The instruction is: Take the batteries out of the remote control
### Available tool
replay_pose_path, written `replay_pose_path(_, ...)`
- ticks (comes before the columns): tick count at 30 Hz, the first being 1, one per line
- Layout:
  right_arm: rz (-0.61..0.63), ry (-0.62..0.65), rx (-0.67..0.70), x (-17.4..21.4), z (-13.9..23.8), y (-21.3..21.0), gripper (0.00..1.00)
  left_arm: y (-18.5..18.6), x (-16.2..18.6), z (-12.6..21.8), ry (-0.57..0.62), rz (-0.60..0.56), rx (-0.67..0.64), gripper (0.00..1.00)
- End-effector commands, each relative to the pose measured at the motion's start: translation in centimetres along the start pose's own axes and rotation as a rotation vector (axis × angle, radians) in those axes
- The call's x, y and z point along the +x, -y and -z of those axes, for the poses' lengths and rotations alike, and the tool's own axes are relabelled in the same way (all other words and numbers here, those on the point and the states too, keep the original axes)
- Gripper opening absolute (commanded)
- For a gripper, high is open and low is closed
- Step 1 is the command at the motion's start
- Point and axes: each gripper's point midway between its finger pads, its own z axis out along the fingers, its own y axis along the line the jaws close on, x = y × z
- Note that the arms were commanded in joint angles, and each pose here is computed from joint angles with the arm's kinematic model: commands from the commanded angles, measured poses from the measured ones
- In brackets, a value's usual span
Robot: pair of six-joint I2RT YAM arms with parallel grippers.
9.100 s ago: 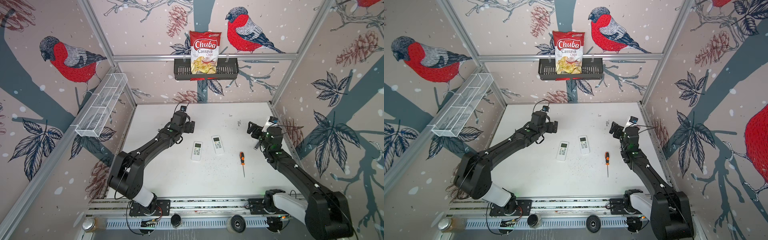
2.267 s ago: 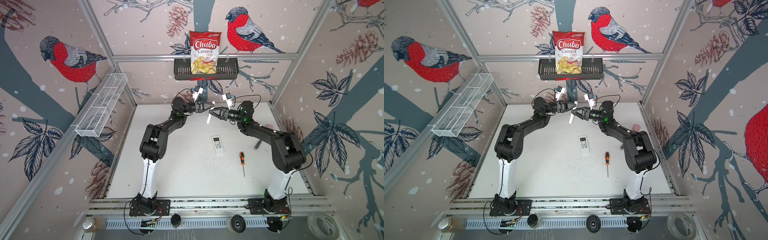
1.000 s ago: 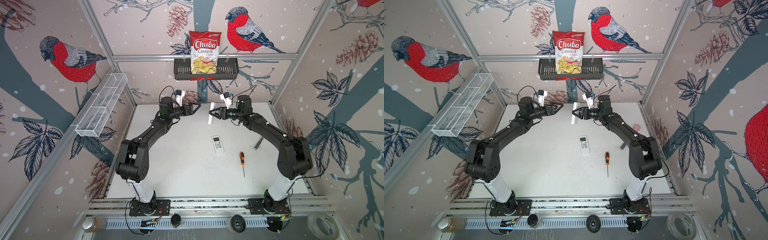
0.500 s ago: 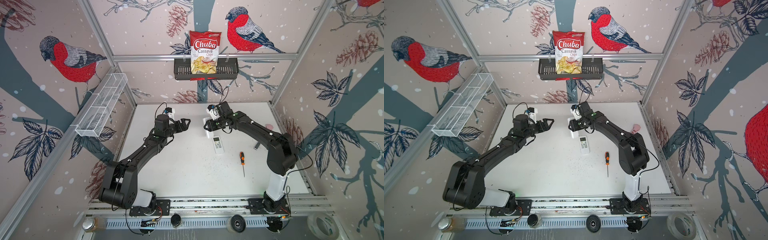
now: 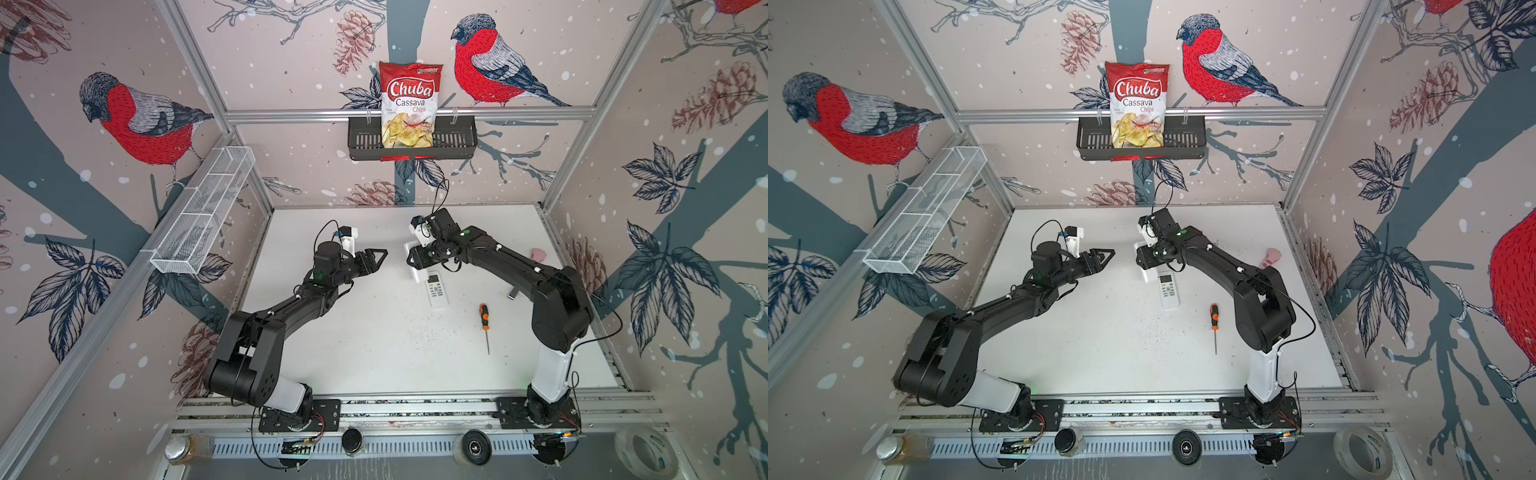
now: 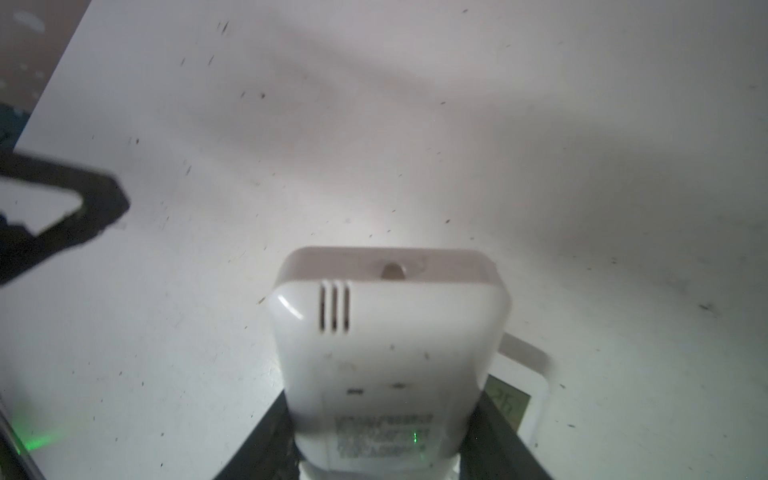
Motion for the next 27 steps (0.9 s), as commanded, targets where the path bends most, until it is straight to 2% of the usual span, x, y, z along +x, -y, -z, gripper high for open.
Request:
replay_pose_path(1, -0.154, 0.116, -0.069, -3.6, 1.1, 0.9, 0.27, 1.3, -2.2, 0.9, 0.178, -0.098, 0.022, 0.76)
replay_pose_path(6, -0.374, 0.217, -0.219, -6.6, 3.2, 2.9, 0.26, 2.3, -2.8, 1.6, 0.319, -0.204, 0.019, 0.87)
replay_pose_path(11, -0.522, 0.314, -0.304, -8.3, 4.7, 4.9, 0.25, 3.1, -3.3, 0.6, 0.373, -0.284, 0.012, 0.89)
replay_pose_path(15, -0.637, 0.368, -0.297, -8.7, 4.7, 6.7, 0.25, 3.6, -3.5, 0.1, 0.440, -0.336, 0.007, 0.88)
replay_pose_path(21, -0.769, 0.503, -0.322, -9.2, 5.2, 7.9, 0.25, 5.0, -2.9, -1.6, 0.500, -0.391, 0.080, 0.88)
replay_pose_path(27, -0.797, 0.580, -0.328, -10.7, 6.3, 8.3, 0.25, 5.7, -2.8, -4.6, 0.470, -0.408, 0.119, 0.82)
